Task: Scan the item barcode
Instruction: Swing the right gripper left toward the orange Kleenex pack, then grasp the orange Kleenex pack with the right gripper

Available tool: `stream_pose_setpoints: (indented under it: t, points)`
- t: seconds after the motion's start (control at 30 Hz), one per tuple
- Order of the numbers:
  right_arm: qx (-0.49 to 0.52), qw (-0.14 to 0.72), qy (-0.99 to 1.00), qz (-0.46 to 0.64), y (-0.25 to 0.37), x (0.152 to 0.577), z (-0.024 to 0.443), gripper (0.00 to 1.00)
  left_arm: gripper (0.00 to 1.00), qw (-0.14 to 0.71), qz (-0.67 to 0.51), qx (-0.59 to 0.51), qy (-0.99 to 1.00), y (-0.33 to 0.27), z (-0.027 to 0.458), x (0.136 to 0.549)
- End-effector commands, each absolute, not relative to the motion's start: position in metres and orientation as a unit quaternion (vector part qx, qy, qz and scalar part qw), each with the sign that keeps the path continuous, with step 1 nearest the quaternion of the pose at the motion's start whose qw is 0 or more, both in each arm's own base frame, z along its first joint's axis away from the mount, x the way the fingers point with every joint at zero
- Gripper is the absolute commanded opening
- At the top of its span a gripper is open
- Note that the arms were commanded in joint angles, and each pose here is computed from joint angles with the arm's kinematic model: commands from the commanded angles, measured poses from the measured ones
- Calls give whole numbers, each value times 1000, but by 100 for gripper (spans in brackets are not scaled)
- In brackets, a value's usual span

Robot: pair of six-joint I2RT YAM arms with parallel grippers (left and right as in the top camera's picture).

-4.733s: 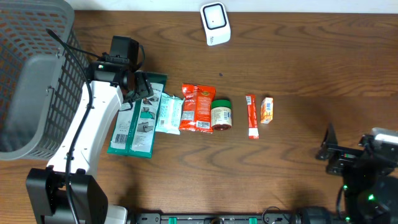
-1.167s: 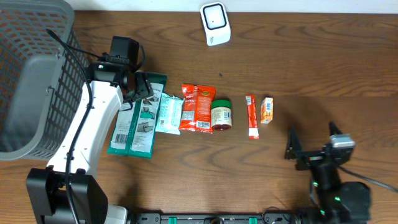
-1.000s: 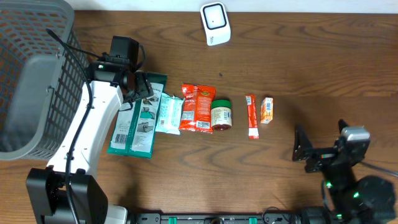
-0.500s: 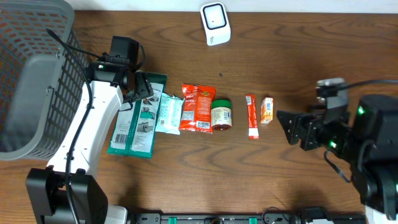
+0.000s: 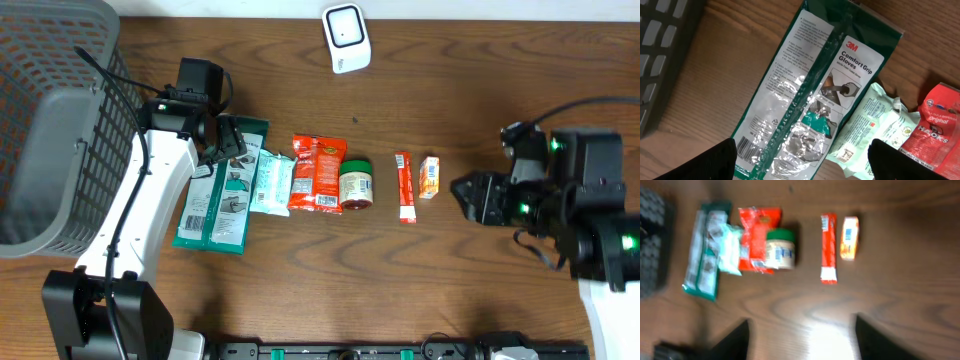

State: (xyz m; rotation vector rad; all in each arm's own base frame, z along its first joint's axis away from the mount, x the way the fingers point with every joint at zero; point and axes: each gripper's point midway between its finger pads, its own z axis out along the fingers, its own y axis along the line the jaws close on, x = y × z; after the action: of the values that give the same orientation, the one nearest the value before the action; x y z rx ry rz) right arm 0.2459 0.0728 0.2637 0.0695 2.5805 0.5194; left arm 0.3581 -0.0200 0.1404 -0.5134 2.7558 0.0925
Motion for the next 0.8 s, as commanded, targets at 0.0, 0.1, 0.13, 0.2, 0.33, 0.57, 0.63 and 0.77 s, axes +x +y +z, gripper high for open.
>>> stream_pose_setpoints:
  t: [0.0, 0.1, 0.13, 0.2, 0.33, 0.57, 0.63, 0.77]
  points:
    - [19, 214, 960, 182, 76, 253, 256, 83, 84, 164, 37, -178, 970, -19, 139, 357]
    - [-5, 162, 971, 176, 86, 258, 235, 99, 84, 164, 37, -178, 970, -19, 139, 357]
    - [-11, 149, 973, 175, 91, 260, 229, 99, 84, 164, 37, -178, 970, -19, 139, 357]
    - [-21, 134, 975, 176, 99, 264, 220, 99, 84, 164, 37, -178, 970, -19, 139, 357]
    - [-43, 144, 969, 194, 118, 282, 215, 99, 84, 164, 37, -178, 970, -19, 139, 357]
    - [-39, 151, 965, 213, 151, 295, 211, 52, 84, 164, 37, -178, 970, -19, 139, 357]
    - [-32, 159, 970, 182, 154, 298, 206, 54, 84, 164, 37, -178, 970, -19, 139, 357]
    - [-29, 165, 976, 137, 163, 300, 195, 76, 84, 164, 37, -178, 970, -19, 139, 357]
